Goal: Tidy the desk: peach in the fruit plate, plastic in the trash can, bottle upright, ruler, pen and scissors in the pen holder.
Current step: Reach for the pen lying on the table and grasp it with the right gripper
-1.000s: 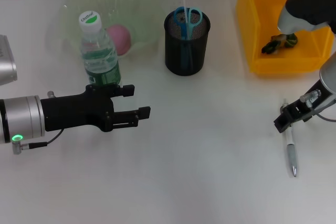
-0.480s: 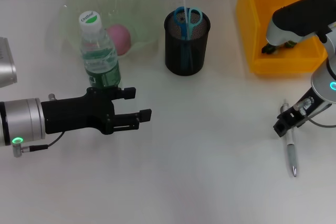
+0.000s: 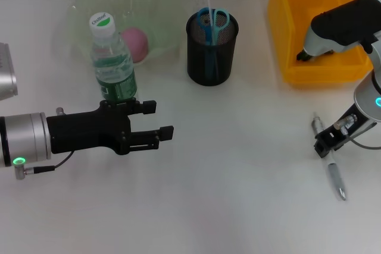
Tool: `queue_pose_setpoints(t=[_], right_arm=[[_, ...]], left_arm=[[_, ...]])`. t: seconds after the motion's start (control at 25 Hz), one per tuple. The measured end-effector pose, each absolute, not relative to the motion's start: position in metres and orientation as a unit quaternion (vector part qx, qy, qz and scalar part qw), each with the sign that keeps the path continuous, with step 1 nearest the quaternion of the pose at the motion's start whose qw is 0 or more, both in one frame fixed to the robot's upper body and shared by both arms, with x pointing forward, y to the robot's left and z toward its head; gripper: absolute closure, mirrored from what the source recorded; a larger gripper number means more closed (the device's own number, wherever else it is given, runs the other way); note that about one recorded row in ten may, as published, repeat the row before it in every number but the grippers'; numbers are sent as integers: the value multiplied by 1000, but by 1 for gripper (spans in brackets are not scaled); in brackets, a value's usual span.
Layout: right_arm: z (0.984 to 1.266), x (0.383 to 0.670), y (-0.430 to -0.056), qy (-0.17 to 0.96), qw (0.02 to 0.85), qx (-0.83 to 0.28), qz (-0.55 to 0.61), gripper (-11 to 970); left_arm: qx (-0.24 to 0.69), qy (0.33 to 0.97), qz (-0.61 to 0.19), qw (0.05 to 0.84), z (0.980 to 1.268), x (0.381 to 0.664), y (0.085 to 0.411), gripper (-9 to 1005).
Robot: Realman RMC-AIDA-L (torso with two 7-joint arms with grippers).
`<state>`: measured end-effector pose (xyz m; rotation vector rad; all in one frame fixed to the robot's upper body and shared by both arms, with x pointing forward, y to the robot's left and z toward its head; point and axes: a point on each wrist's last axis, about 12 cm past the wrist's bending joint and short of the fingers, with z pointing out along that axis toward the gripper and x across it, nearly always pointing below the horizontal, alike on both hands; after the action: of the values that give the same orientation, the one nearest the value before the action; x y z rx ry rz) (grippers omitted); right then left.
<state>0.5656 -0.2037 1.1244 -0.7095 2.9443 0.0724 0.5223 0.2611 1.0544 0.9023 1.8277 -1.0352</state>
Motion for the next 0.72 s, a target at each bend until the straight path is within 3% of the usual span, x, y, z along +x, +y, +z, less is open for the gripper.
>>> queue_pose_setpoints(t=[0.4, 0.64, 0.72], right_arm=[[1128, 561, -201, 965, 65, -252, 39, 812], [1133, 560, -202, 961, 71, -263, 51, 962], [1136, 557, -203, 956, 67, -277, 64, 960]], left_arm=[[357, 728, -413, 414, 1053, 521, 261, 216], [356, 728, -414, 414, 1054, 521, 261, 216], [356, 728, -414, 414, 1054, 521, 261, 216]])
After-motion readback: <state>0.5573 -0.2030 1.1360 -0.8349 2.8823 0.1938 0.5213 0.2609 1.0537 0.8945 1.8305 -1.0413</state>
